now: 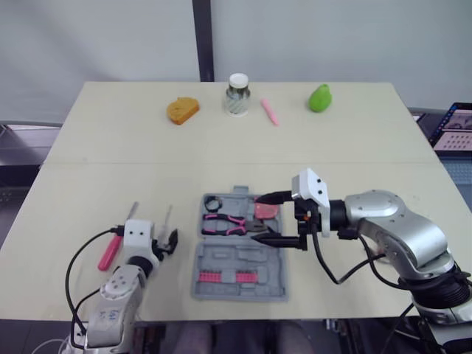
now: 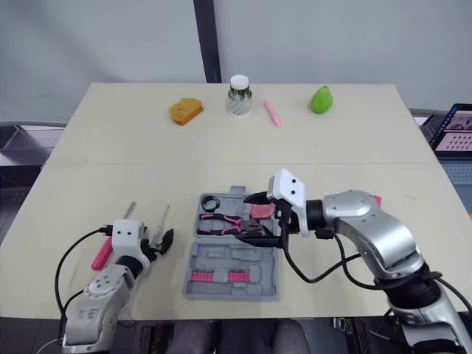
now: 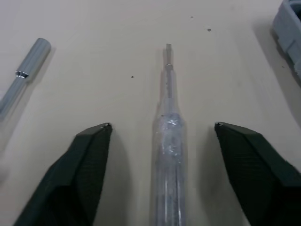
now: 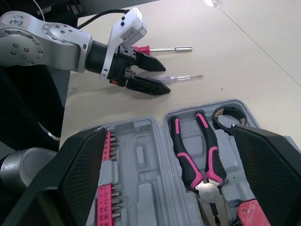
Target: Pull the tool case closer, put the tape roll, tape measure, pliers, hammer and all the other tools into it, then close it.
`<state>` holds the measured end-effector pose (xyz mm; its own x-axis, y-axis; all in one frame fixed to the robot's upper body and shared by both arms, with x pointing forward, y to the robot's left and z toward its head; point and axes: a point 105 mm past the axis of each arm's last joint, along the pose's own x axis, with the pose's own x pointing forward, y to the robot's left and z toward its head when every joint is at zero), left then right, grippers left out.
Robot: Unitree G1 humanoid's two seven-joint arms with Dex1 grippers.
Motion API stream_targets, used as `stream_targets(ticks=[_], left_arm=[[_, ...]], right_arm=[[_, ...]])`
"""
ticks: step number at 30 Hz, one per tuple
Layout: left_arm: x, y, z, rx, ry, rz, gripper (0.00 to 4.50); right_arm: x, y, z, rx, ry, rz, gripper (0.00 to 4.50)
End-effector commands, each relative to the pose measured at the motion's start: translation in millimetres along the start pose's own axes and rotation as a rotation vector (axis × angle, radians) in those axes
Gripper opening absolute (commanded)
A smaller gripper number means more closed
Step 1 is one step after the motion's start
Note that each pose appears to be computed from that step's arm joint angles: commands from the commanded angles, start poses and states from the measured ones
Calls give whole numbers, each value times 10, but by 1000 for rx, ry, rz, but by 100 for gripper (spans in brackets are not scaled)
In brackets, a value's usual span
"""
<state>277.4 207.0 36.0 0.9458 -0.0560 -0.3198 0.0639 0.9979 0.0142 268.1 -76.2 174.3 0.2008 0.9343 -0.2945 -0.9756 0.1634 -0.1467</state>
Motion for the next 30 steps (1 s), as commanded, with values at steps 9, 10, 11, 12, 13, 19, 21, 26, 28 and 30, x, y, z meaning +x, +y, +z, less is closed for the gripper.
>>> stream_targets(ticks=[9, 10, 11, 12, 13, 19, 21, 26, 28, 30], left_arm=[[-20, -25, -244, -15, 84, -27, 8], [-12, -56, -230, -7, 72, -52, 8], [-9, -75, -218, 4, 66, -71, 8], [-15, -93, -190, 20, 57, -99, 8], [-29, -112, -133, 41, 38, -137, 8], [-294, -224, 440, 289, -2, -541, 8], [-373, -241, 529, 388, 73, -675, 8], [-429, -243, 872, 660, 198, -897, 8], [-418, -261, 986, 731, 255, -948, 8], [-418, -290, 1048, 785, 289, -997, 8]], right_arm=[[-77, 10, 111, -37, -32, -21, 450], [-81, 9, 105, -35, -33, -23, 450], [-89, 5, 99, -34, -33, -26, 450], [-109, -3, 92, -34, -32, -31, 450], [-141, -13, 89, -33, -31, -37, 450], [-566, -27, -51, -7, 31, -81, 450], [-680, -7, -134, -2, 74, -92, 450], [-841, 46, -309, 4, 151, -106, 450], [-857, 67, -372, 5, 170, -112, 450], [-852, 90, -417, 8, 183, -112, 450]])
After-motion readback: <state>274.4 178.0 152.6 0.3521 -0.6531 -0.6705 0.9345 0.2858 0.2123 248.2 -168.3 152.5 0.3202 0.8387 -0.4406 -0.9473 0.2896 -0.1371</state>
